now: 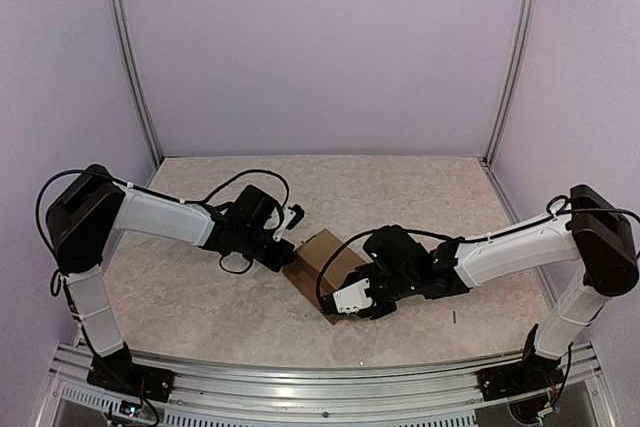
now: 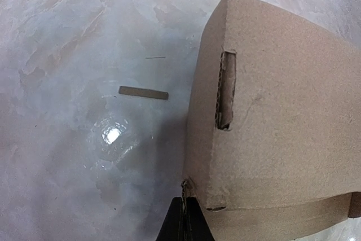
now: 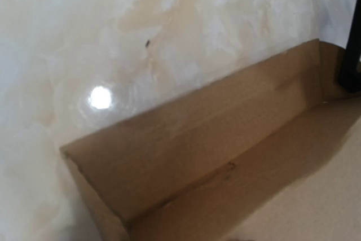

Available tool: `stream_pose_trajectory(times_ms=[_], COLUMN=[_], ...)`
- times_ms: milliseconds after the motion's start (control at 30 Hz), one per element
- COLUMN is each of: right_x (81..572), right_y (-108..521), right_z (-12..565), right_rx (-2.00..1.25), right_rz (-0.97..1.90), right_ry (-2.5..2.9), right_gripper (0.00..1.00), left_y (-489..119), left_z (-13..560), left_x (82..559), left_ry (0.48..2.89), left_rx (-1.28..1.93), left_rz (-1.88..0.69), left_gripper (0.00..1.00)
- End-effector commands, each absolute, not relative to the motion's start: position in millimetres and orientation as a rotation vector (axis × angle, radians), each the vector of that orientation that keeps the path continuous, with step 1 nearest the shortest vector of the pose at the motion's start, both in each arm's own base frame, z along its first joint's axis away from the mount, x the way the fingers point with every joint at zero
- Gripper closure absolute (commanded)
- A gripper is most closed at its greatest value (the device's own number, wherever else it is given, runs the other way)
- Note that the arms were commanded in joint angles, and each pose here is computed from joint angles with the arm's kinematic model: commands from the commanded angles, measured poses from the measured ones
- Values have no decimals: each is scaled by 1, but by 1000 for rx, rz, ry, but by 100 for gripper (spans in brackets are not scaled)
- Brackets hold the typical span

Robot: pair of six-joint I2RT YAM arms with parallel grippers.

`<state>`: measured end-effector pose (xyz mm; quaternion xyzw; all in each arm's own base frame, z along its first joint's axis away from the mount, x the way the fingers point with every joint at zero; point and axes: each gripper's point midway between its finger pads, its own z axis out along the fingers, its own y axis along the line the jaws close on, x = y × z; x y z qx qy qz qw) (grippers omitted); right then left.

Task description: Fold the paper box

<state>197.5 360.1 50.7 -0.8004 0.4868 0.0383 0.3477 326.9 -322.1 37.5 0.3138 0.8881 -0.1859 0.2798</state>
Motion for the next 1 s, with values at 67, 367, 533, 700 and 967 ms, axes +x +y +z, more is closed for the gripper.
stream_pose_trajectory(times_ms=[67,367,533,700,967], right_x=[160,183,181,165,202], right_y=[305,301,301,310,354], right_z=[-17,1,36,69,95], right_rx=[-2340,-2244,-2227,-2259,-2036], right_rz=[124,120,183,349,407], right_ry=[1454,1529,1498,1480,1654], right_gripper=[57,59,48,34,27], left_y=[-315,-310,-313,-314,-319], left_z=[33,37,40,41,40], left_x=[331,322,315,310,301], left_ry=[2375,2346,2332,2326,2327], left_rx=[785,744,755,747,749], left_rz=[-497,-494,-480,-473,-468], left_gripper=[99,100,99,99,98])
